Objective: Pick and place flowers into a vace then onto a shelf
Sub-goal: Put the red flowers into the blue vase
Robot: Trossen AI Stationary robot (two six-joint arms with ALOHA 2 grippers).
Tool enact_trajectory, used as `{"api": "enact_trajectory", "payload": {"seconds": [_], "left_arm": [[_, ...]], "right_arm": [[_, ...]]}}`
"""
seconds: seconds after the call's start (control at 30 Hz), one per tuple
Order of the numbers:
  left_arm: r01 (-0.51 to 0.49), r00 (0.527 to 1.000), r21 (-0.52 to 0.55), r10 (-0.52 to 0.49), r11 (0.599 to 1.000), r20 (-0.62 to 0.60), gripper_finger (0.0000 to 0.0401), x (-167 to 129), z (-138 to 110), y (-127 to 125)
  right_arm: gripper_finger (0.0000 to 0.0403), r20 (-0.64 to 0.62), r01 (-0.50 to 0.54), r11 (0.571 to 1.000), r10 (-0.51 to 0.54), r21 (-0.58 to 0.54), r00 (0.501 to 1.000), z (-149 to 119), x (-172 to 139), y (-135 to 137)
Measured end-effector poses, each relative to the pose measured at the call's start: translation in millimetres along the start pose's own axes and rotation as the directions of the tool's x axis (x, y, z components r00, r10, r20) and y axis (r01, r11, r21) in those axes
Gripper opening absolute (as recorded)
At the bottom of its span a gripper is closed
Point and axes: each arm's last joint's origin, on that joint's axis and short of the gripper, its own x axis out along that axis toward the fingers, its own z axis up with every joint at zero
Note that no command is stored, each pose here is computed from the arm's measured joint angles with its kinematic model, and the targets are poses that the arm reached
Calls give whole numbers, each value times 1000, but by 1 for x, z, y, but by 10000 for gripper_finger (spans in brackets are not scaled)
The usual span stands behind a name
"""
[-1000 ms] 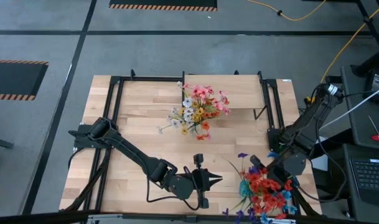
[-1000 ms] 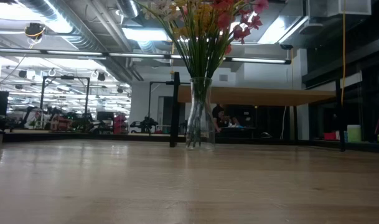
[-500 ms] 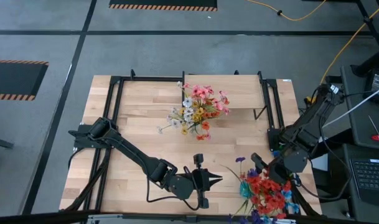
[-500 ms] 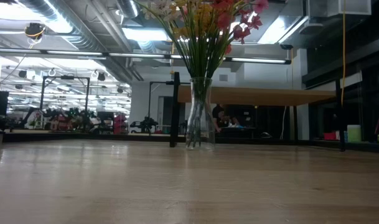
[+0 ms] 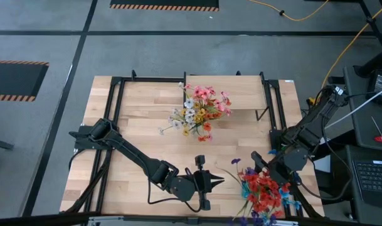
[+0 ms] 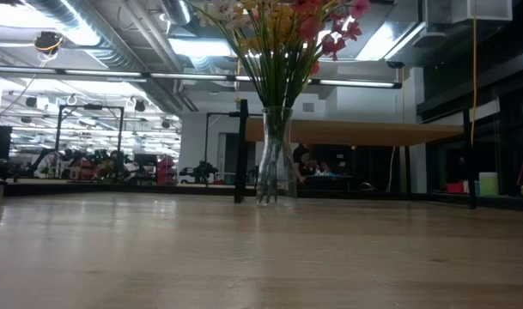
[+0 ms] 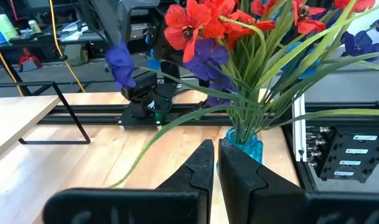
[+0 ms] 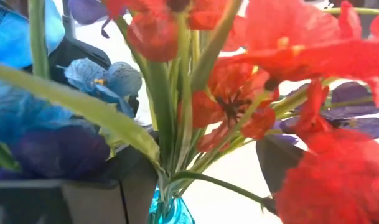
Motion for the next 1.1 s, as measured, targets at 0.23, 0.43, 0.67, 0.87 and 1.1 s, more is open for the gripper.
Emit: {"api": "enact_trajectory", "payload": {"seconds": [0.23,0.43,0.67,0.87,1.1], "left_arm": [[0,1000,-2,0,1000,0,17,0,0,0],[0,1000,-2,0,1000,0,17,0,0,0],[0,1000,0,0,1000,0,17,0,0,0],[0,1000,0,0,1000,0,17,0,0,0],[0,1000,-1,0,1000,0,17,0,0,0]], "right_arm": [[260,0,0,1000,0,-21,1000,0,0,0],[260,-9,-1,1000,1,-16,1000,4,-3,-1],[260,-19,-2,1000,2,-15,1000,14,-13,-2],[260,9,2,1000,-2,-12,1000,22,-18,-4],[260,27,4,1000,-4,-6,1000,38,-33,-7]]}}
